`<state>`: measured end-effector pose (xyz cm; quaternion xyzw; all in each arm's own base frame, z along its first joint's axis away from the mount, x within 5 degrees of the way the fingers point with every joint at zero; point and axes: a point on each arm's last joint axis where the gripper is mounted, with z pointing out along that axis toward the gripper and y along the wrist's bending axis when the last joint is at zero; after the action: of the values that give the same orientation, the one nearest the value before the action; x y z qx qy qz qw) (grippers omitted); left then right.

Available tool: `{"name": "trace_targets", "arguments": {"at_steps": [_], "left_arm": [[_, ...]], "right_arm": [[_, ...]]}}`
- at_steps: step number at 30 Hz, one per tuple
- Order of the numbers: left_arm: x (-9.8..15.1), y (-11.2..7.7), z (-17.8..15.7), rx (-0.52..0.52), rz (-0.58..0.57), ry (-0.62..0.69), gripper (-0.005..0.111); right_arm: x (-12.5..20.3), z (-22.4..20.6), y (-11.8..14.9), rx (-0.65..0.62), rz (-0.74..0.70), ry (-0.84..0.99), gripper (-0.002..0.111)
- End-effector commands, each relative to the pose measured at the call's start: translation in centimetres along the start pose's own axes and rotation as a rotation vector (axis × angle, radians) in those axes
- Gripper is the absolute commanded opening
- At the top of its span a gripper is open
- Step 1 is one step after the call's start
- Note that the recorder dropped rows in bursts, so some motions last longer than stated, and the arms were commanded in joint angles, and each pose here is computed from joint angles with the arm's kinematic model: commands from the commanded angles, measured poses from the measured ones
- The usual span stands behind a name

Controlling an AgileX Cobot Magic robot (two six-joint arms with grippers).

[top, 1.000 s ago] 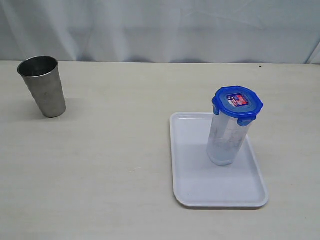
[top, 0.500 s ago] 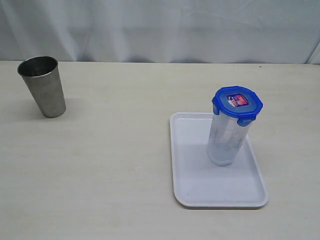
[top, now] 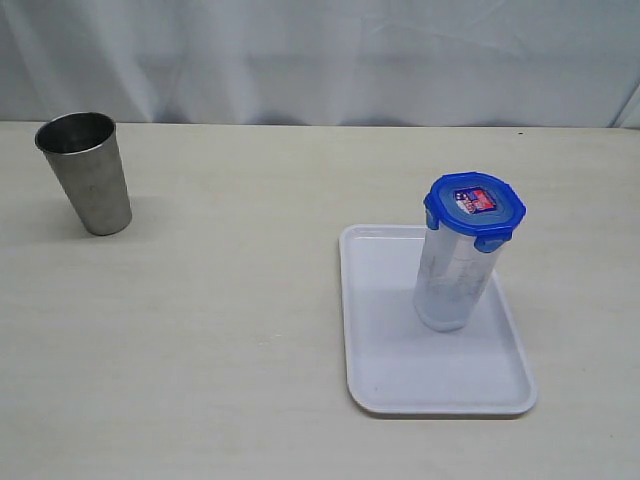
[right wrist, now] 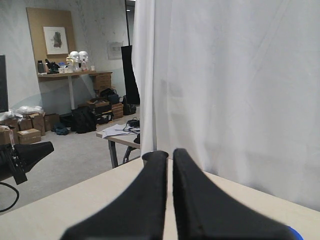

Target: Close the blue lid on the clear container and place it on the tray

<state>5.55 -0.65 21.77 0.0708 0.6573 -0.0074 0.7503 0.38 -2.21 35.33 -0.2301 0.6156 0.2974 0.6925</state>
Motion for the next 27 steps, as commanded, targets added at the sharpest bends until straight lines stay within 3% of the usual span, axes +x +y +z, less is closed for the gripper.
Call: {"name": "trace_targets", "arguments": {"at_steps": [1, 11, 27], "left_arm": [[0.1, 0.1, 0.0, -0.025, 0.005, 0.007, 0.000], [0.4, 0.4, 0.0, -0.072, 0.002, 0.035, 0.000], [2.9, 0.2, -0.5, -0.052, 0.012, 0.319, 0.000]], "right_arm": [[0.1, 0.0, 0.0, 0.002, -0.001, -0.004, 0.005], [0.1, 0.0, 0.0, 0.002, -0.001, -0.004, 0.005], [0.1, 0.0, 0.0, 0.002, -0.001, -0.004, 0.005]]}}
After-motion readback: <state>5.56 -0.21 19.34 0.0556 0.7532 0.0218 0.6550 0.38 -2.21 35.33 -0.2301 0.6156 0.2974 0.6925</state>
